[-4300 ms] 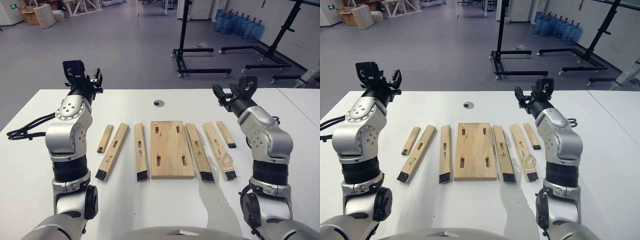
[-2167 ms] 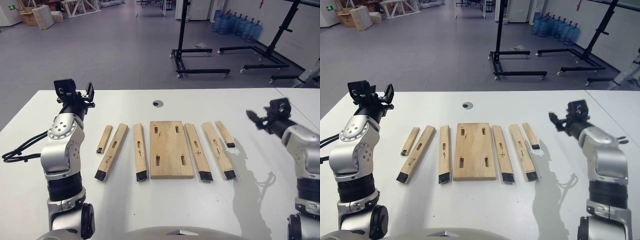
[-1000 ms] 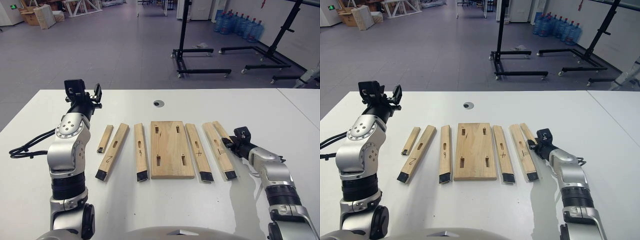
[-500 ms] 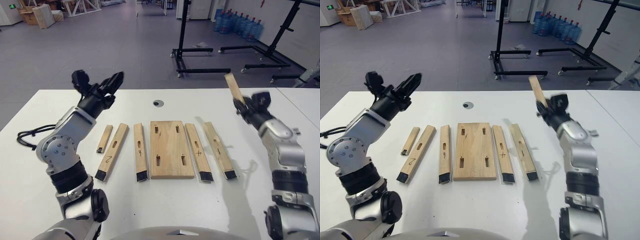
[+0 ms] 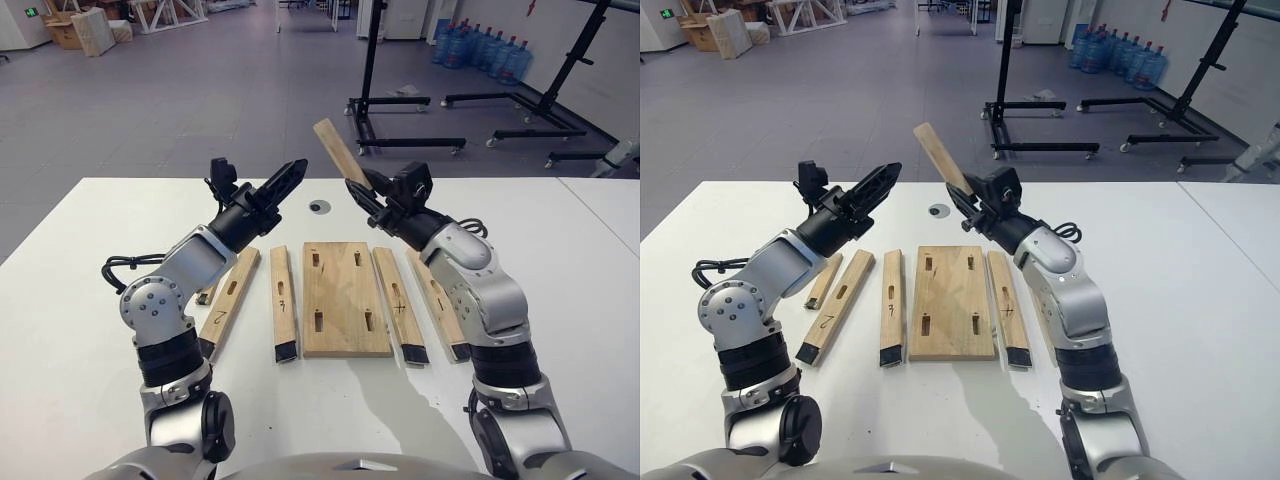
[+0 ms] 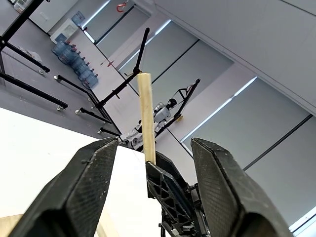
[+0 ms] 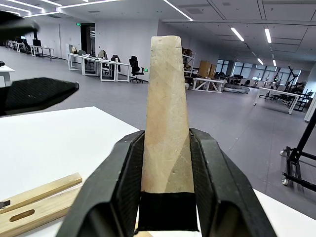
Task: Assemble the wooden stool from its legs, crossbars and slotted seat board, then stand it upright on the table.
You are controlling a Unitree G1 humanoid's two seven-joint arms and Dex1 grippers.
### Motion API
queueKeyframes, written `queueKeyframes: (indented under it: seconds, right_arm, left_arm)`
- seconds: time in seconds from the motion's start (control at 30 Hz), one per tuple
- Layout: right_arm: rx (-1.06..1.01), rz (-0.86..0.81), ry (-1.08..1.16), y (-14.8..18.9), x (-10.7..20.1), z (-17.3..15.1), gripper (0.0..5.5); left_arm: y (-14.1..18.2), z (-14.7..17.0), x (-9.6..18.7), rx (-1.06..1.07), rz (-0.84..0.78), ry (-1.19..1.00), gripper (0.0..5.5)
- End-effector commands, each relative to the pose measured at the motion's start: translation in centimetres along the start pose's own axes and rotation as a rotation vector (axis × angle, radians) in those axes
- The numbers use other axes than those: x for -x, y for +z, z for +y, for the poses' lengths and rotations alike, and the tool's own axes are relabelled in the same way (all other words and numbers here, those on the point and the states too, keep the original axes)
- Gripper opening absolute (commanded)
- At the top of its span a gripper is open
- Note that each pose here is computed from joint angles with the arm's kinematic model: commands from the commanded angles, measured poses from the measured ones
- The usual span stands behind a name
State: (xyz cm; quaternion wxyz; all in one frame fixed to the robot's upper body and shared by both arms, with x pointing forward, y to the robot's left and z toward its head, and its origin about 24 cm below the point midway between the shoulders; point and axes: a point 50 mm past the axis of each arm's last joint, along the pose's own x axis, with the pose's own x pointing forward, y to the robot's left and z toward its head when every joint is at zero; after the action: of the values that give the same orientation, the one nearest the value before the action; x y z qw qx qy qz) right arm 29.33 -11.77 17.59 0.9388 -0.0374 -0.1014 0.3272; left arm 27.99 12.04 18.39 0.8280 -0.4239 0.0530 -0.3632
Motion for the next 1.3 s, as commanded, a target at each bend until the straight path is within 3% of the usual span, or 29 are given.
queueKeyframes:
  seconds: [0.03,0.47,0.77,1.3]
  right_arm:
    - [0.002,-0.015,0.072,0.4,0.0,1.4,1.28]
    - [-0.019,-0.008,0.213,-0.5,0.3,4.4,1.28]
    - [-0.025,-0.009,0.224,-0.5,0.5,4.7,1.28]
    - [-0.015,0.004,0.222,-0.8,0.4,4.7,1.28]
  left_arm:
    - [0.1,0.3,-0.1,-0.004,0.001,0.025,2.69]
    - [0.3,-0.7,-1.0,0.002,-0.025,-0.008,2.69]
    - [0.5,-0.1,-0.9,0.009,-0.036,0.023,2.69]
    - [0.5,-0.2,-1.1,0.004,-0.034,0.030,0.41]
